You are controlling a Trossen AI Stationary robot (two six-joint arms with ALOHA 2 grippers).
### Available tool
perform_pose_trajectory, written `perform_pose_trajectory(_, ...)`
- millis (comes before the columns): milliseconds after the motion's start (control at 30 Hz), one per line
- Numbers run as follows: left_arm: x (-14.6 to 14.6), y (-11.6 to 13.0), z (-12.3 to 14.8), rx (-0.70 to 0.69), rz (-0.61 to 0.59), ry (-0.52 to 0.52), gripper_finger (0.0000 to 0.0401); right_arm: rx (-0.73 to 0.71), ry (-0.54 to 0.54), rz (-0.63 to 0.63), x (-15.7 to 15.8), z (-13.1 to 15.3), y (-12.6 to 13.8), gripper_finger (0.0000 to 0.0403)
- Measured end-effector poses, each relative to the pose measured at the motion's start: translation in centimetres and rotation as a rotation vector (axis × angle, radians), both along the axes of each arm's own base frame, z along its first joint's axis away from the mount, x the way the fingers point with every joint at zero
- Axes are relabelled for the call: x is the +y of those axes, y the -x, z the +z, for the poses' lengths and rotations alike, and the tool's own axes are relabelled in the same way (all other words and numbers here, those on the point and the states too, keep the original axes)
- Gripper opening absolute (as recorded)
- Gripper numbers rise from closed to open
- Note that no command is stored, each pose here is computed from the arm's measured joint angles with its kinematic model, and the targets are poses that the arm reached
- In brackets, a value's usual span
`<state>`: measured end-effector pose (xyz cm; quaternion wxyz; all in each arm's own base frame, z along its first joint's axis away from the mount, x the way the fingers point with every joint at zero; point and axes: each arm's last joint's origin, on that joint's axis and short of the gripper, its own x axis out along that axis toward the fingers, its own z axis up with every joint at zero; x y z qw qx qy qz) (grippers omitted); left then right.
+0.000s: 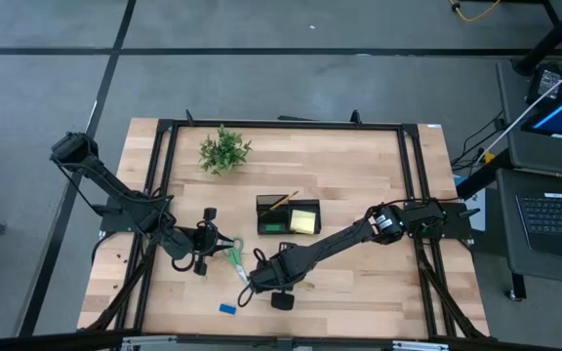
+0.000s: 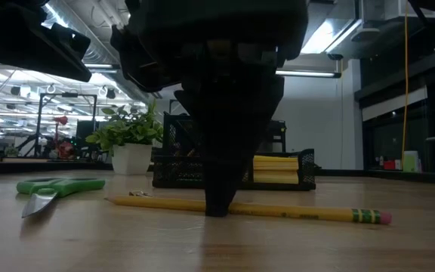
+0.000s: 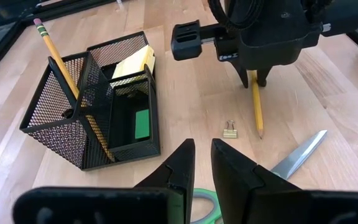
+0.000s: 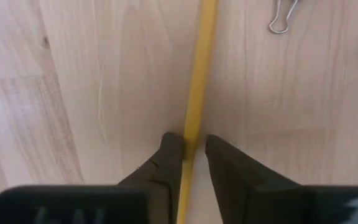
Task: Pick and place office supplies into organizer
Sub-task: Put the yellow pencil into the black desk organizer
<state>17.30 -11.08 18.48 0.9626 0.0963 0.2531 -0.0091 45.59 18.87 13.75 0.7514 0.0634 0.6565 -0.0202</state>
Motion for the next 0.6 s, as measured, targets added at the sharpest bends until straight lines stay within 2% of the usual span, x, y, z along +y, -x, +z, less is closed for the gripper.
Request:
perform_pose_trajectory(333, 0.00, 0.00, 0.00, 0.000, 0.000, 0.000, 0.0045, 0.008, 0.001, 0.001, -0.01, 0.00, 0.07, 0.0044)
perform_pose_trajectory(600, 0.00, 0.00, 0.00, 0.000, 0.000, 0.000, 0.0045, 0.013, -0.010, -0.016, -0.64, 0.00, -0.17, 0.0038)
